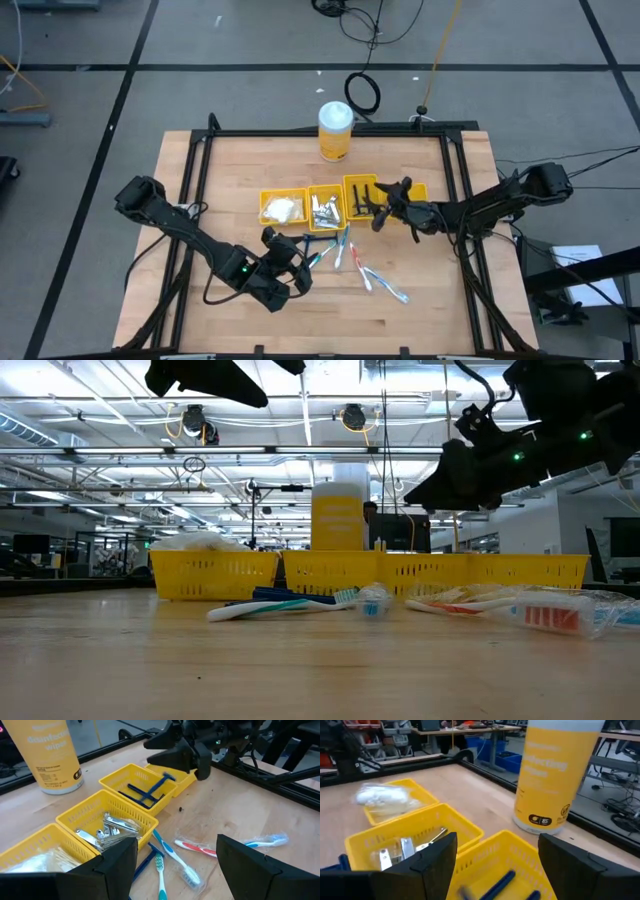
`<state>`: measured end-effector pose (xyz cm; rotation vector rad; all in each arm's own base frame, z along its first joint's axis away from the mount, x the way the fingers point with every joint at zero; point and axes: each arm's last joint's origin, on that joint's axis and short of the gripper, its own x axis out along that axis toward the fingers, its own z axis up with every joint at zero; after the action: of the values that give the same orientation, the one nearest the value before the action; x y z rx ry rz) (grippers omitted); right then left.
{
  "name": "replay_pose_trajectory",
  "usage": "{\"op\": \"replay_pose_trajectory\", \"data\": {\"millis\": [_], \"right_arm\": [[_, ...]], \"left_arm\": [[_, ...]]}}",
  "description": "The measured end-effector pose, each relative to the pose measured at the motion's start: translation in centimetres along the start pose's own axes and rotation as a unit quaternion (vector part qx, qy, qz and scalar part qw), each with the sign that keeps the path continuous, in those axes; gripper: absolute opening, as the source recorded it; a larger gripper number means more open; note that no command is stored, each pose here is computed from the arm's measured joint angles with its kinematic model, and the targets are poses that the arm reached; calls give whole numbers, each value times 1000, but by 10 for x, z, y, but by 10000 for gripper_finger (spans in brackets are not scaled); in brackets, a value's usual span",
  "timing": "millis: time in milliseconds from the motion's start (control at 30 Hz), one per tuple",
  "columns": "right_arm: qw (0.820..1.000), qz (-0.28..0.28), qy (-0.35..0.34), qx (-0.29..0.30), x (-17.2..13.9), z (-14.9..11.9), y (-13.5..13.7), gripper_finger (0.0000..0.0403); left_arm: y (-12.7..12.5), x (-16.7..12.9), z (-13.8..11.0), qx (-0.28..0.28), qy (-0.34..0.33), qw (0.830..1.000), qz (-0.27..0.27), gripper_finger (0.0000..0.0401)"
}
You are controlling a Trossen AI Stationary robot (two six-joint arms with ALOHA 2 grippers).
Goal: Pick & Place Travel size toiletries
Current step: Put the left blue razor into the middle right yellow bin
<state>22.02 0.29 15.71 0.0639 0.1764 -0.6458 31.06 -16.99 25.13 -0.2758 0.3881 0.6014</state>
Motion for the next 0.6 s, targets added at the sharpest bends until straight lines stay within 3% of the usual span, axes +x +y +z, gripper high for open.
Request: {"op": "replay_pose_trajectory", "data": {"millis": [300, 600], "right_arm": [[995, 95, -6, 15, 0, 4, 6, 263], [950, 306, -45, 47, -7, 18, 18, 263]], "left_arm": [[0, 0, 0, 1, 0, 1000, 0, 267], [-3, -4, -2, 32, 3, 999, -12, 267]]}}
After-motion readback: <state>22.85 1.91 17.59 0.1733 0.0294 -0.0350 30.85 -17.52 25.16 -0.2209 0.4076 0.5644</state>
